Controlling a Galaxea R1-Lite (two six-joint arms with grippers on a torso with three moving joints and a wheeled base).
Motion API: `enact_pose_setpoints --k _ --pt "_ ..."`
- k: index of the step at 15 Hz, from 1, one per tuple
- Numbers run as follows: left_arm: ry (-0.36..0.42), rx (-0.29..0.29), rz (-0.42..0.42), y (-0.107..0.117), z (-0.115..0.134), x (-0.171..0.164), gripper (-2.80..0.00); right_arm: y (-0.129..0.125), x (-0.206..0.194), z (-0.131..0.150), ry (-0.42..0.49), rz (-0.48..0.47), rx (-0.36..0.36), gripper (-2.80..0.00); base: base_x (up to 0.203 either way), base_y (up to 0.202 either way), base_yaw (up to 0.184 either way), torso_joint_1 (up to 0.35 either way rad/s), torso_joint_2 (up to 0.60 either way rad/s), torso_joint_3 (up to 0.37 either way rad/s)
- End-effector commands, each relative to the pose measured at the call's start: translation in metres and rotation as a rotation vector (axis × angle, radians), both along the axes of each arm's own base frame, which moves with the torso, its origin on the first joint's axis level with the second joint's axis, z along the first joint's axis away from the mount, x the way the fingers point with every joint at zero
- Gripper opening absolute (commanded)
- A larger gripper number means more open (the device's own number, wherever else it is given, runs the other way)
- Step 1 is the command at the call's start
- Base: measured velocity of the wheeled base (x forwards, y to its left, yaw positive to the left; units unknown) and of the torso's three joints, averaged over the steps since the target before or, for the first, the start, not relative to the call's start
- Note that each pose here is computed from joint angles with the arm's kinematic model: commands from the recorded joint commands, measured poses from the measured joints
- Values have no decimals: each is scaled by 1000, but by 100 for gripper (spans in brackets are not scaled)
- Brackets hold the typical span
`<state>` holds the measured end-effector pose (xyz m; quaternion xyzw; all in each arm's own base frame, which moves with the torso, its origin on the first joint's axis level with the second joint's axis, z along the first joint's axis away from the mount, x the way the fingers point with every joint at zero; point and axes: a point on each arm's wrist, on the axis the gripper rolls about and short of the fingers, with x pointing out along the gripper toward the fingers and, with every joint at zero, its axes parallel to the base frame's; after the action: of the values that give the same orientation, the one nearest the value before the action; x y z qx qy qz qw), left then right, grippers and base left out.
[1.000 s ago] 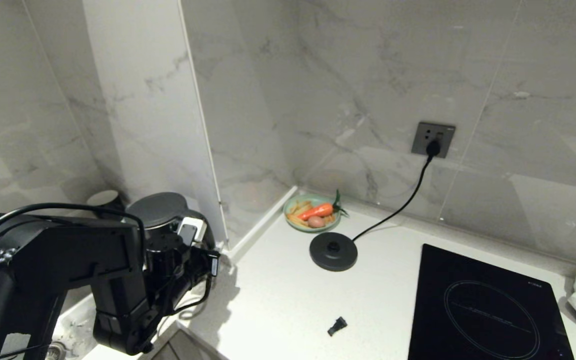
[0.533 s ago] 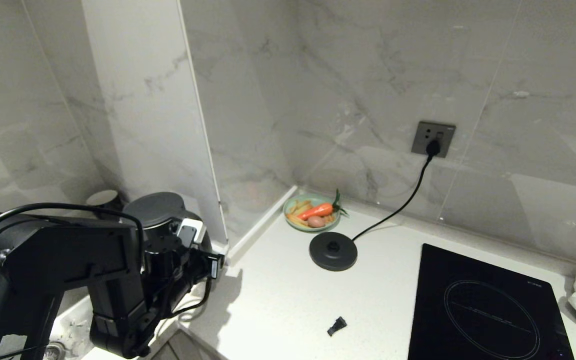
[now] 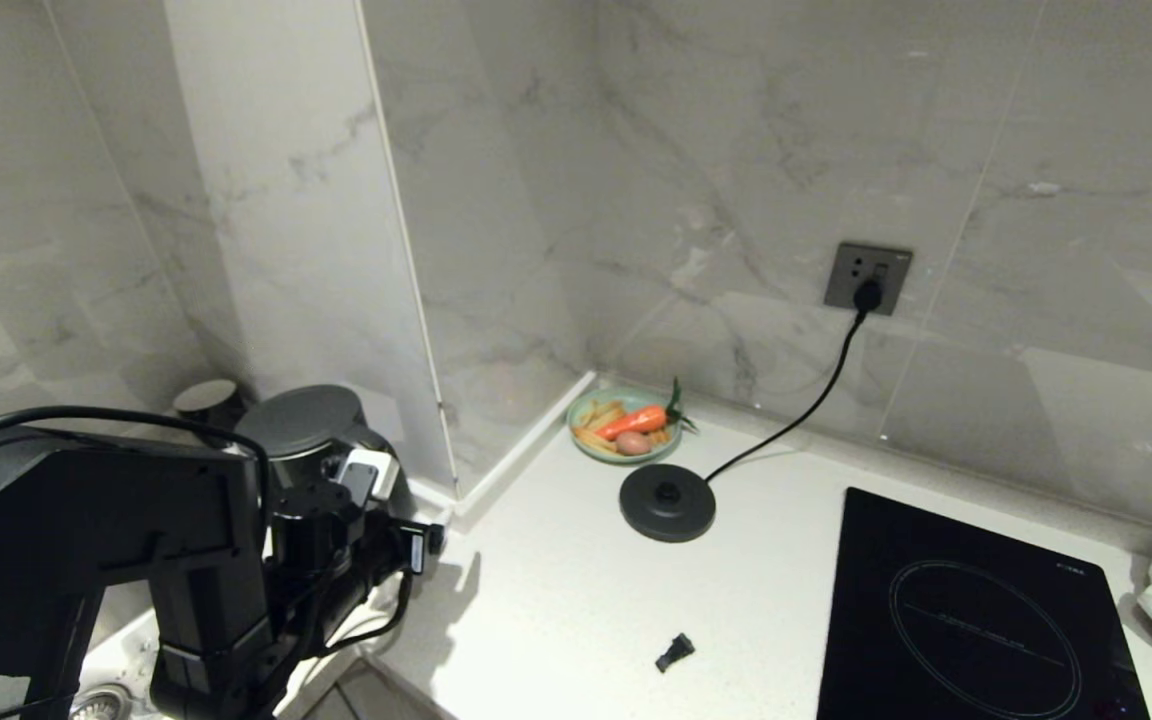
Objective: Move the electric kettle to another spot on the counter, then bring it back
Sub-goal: Place it by the sink
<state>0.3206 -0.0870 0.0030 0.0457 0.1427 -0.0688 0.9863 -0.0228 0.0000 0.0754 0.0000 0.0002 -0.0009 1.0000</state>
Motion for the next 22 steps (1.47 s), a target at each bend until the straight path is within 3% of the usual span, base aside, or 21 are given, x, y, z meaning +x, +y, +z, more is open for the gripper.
enact_pose_setpoints --k 1,6,9,13,22 --pt "-6 -2 -9 -2 2 -3 0 0 0 0 1 0 0 -280 0 0 0 0 0 0" --pt "13 0 -27 -7 0 -9 0 0 0 0 1 0 0 -280 0 0 0 0 0 0" --pt "15 -56 -27 -10 6 -15 0 0 0 0 0 0 0 -280 0 0 0 0 0 0" --pt "6 -62 -41 -14 10 -16 0 0 0 0 0 0 0 -280 0 0 0 0 0 0" --pt "52 -79 -27 -2 24 -49 0 0 0 0 1 0 0 -280 0 0 0 0 0 0"
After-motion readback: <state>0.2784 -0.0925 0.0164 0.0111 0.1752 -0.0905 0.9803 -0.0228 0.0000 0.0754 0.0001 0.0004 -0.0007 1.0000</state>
